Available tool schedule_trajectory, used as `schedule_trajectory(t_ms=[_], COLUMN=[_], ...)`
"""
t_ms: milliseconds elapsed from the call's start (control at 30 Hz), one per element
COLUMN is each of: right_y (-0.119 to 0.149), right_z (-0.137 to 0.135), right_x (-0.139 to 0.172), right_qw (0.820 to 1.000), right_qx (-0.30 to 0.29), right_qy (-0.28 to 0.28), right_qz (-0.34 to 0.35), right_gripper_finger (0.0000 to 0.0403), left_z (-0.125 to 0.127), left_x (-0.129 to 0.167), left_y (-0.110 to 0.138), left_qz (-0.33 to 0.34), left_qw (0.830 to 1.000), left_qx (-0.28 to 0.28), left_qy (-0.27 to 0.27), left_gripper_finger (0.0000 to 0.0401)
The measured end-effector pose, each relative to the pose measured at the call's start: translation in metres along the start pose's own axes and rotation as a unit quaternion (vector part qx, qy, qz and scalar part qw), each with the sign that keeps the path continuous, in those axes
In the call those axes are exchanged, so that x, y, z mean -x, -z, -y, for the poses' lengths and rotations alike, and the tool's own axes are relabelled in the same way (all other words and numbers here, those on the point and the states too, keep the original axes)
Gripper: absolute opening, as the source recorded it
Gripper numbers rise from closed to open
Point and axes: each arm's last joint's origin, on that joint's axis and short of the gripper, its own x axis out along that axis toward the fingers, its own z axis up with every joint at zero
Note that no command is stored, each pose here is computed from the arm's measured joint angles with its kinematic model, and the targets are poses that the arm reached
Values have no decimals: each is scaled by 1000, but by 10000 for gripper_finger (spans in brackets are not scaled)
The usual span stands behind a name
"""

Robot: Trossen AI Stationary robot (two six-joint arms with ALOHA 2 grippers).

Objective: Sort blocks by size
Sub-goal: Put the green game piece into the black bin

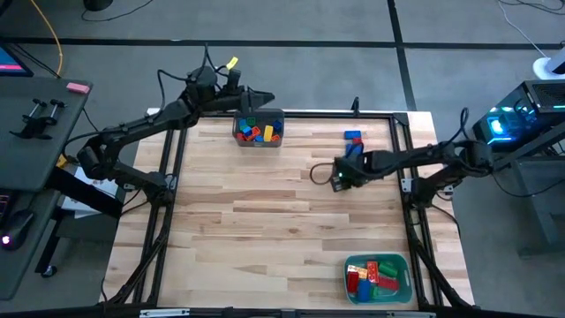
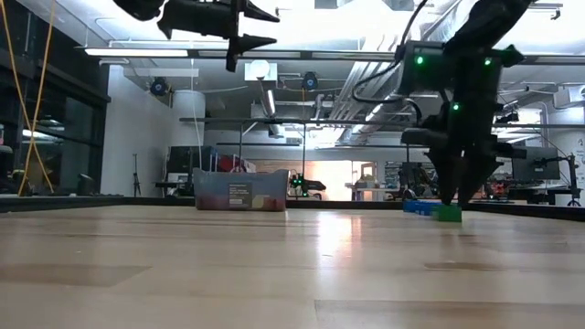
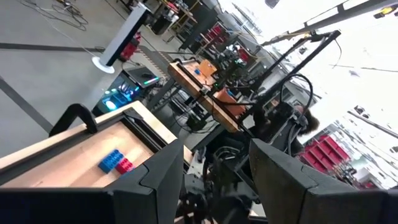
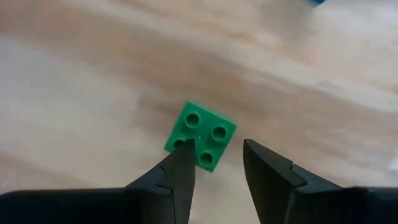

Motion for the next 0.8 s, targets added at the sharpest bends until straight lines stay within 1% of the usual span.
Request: schedule_trajectory(t_ms=[100, 233, 333, 433, 500, 567, 667, 733, 800], right_y=[12, 25, 28, 26, 24, 24, 23, 21, 17], right_z=[-9, -17, -18, -19, -20, -19, -18, -17, -16], right_x=[3, 13, 28, 44, 49, 49, 46, 41, 36], right_qw=[1000, 997, 993, 981, 970, 958, 940, 931, 918], right_qx=[15, 52, 92, 154, 203, 254, 318, 350, 387], right_qy=[-21, -57, -76, -111, -129, -130, -118, -101, -81], right_qz=[2, 4, 25, 36, 25, 19, 19, 12, 20], right_gripper_finger=[128, 128, 129, 138, 154, 178, 222, 251, 277], left_z=[3, 6, 6, 5, 5, 5, 5, 5, 5], left_x=[-1, -3, -3, -3, -3, -3, -3, -3, -3], left_y=[2, 4, 4, 5, 5, 5, 5, 5, 5], left_qz=[-4, -8, -8, -9, -9, -9, -9, -9, -10], left_qw=[1000, 1000, 1000, 1000, 1000, 1000, 1000, 1000, 1000], left_qx=[0, -1, -1, 0, 0, 3, 16, 19, 19], left_qy=[5, 9, 9, 8, 8, 8, 8, 8, 8], left_gripper_finger=[171, 171, 171, 171, 171, 171, 171, 171, 171])
